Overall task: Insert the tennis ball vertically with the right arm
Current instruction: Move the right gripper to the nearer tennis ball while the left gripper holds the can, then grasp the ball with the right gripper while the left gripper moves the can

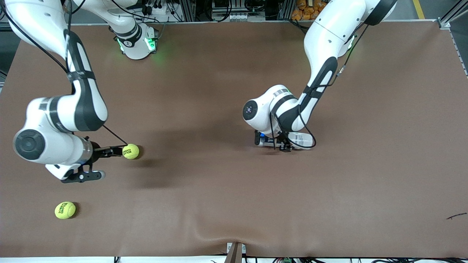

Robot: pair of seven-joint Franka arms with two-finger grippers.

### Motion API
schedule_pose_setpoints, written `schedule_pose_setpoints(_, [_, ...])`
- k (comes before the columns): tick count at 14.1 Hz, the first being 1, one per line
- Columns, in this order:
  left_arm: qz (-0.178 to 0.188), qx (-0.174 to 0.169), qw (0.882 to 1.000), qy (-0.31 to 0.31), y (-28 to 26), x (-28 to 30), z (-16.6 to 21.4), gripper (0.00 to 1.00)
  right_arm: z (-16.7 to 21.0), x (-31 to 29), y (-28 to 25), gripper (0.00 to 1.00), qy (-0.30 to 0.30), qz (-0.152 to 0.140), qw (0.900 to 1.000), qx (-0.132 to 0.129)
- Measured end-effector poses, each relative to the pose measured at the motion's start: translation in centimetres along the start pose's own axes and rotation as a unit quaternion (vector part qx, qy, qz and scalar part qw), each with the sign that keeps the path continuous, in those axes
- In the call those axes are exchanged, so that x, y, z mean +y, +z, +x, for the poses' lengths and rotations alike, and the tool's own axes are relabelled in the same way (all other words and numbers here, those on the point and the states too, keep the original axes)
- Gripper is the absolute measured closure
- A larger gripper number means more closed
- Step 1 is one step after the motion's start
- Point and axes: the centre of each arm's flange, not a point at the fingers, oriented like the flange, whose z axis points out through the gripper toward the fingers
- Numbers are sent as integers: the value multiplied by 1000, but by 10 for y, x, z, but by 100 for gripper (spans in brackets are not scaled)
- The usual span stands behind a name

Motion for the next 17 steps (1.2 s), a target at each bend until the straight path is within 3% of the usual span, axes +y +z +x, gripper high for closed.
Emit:
schedule_pose_setpoints(3, [19, 70, 997, -37, -56, -9, 16, 29, -4, -3, 38, 0, -24, -32, 999, 15])
schedule_pose_setpoints(6, [62, 166, 979, -105, -106, -12, 36, 29, -15, -22, 82, 0, -67, -65, 995, 30])
schedule_pose_setpoints(8, [81, 236, 954, -168, -125, -15, 46, 29, -24, -26, 107, 0, -77, -65, 994, 40])
schedule_pose_setpoints(11, [97, 343, 906, -229, -146, -16, 63, 29, -32, -26, 127, 0, -81, -61, 993, 57])
schedule_pose_setpoints(13, [98, 386, 883, -250, -153, -16, 69, 40, -36, -26, 133, 0, -82, -61, 993, 54])
schedule_pose_setpoints(17, [99, 470, 829, -287, -174, -17, 70, 38, -37, -25, 142, 0, -81, -60, 993, 52])
